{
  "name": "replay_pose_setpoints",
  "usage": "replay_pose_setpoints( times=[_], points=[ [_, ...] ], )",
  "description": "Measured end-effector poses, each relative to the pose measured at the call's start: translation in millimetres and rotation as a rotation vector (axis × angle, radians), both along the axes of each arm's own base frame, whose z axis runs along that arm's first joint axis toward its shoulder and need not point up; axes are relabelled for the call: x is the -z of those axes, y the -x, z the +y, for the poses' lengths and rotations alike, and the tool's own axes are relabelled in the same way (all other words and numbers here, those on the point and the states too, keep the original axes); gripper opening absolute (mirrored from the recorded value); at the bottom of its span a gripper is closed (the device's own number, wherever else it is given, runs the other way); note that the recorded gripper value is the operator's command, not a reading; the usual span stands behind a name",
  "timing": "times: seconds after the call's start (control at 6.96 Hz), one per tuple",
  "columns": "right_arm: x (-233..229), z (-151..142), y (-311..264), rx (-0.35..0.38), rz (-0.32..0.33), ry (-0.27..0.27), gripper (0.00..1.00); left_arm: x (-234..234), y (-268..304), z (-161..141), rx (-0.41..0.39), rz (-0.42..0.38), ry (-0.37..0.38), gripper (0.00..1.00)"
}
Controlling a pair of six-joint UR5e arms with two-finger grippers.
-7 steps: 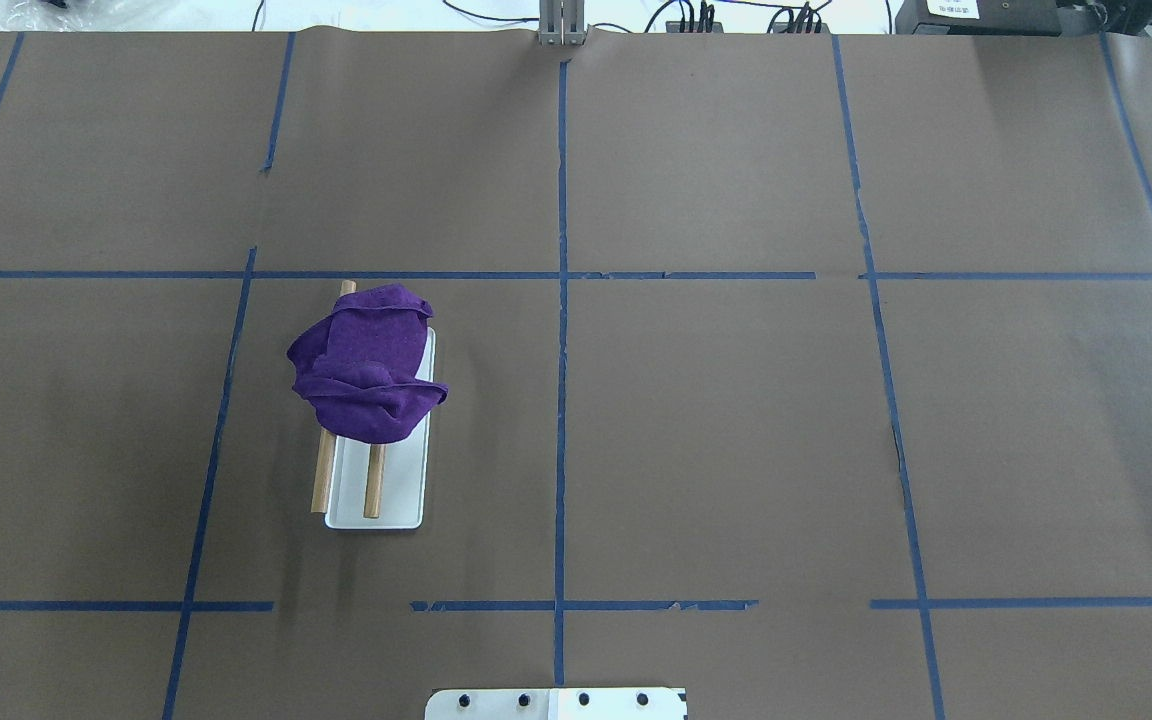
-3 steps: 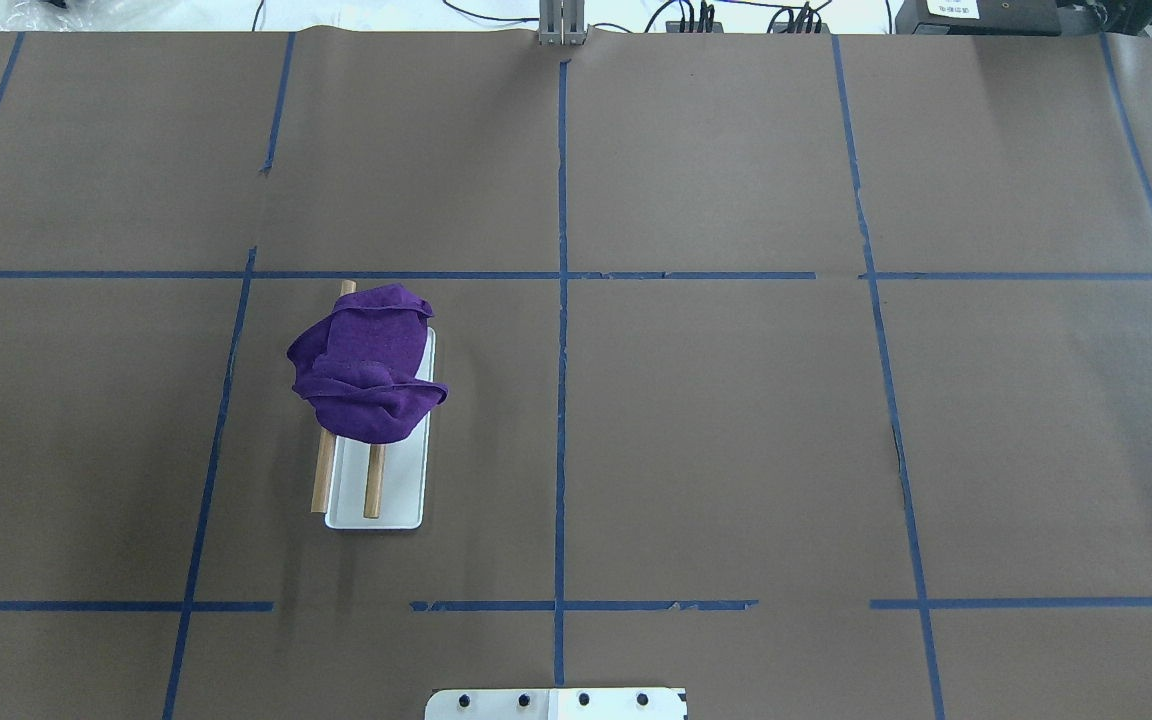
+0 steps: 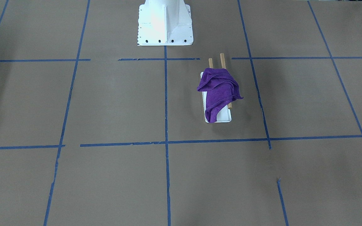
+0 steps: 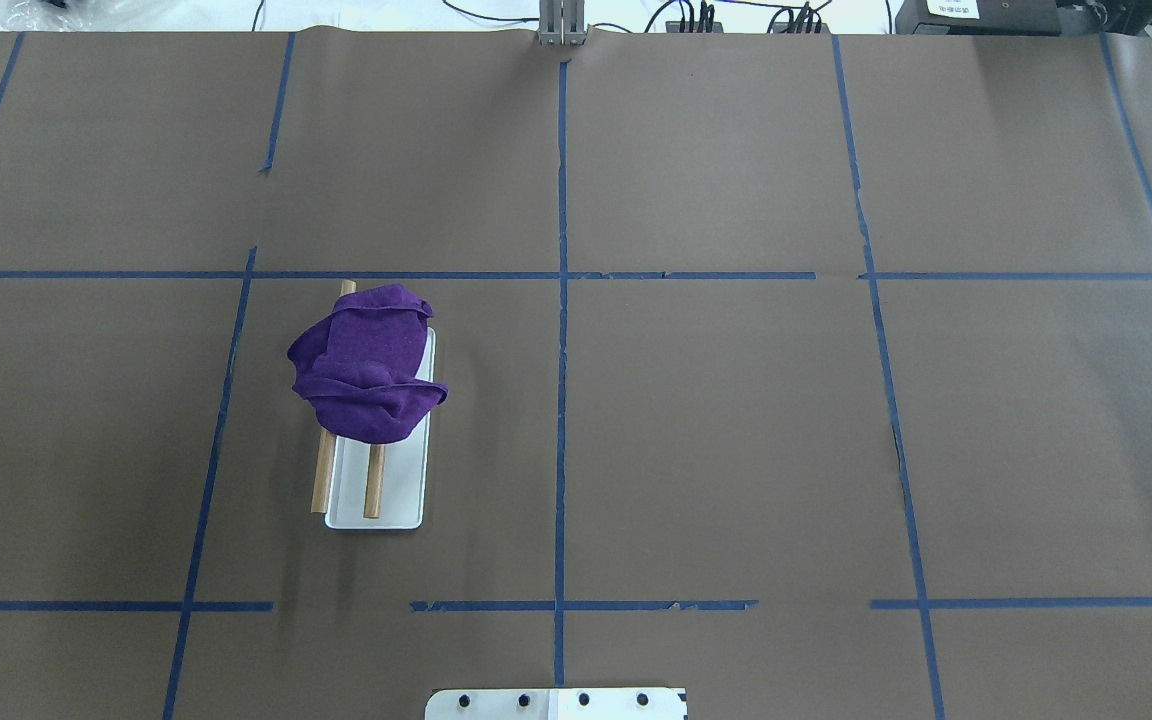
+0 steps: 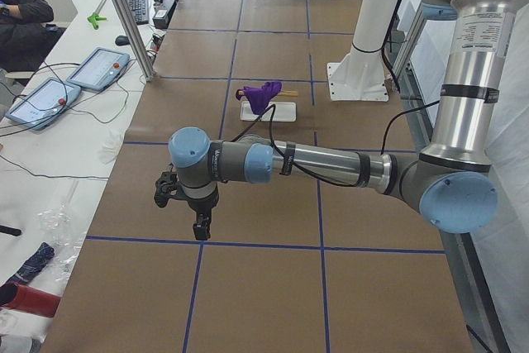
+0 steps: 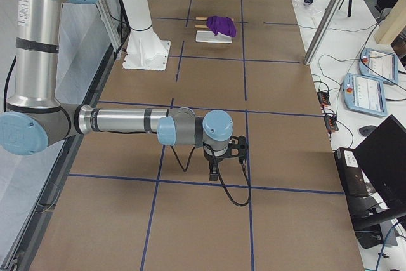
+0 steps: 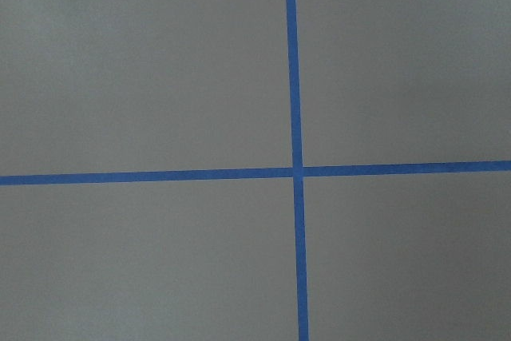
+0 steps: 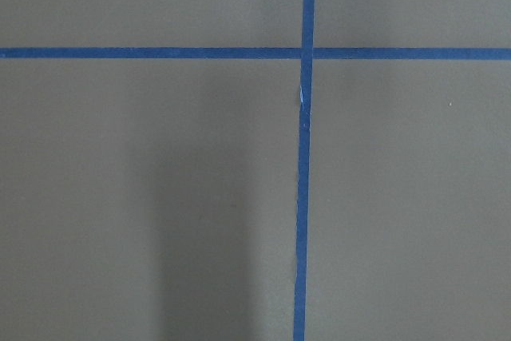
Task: Hang towel on rack
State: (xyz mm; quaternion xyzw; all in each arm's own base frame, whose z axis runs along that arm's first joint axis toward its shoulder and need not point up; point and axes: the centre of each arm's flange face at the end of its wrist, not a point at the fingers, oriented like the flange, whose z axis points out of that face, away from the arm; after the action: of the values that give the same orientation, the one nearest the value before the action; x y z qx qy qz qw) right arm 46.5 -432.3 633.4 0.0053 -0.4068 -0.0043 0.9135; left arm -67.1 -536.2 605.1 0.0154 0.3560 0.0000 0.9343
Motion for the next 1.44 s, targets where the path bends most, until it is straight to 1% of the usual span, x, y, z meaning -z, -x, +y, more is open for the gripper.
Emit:
replay_pose_setpoints(
  times=[0.29,0.58,0.86,1.29,1.44],
  points=[
    [0,-1,0,0.001,0.005,-0.003,1.0,-12,1,6,-0.001,0.001,0.03,1.0],
    [-3,0,0,0.0,0.004,0.006,1.0,-30,-1,20,-0.001,0.032,0.065,1.0],
    [-10,-1,-3,-0.007,0.003,0.02,1.0,-34,-3,25,-0.001,0.056,0.076,1.0],
    [1,-25,-6,-0.017,0.0,0.001,1.0,-34,-3,25,0.0,0.06,0.076,1.0],
    [1,-32,-8,-0.022,-0.003,0.003,1.0,-34,-3,25,0.0,0.06,0.076,1.0]
  ],
)
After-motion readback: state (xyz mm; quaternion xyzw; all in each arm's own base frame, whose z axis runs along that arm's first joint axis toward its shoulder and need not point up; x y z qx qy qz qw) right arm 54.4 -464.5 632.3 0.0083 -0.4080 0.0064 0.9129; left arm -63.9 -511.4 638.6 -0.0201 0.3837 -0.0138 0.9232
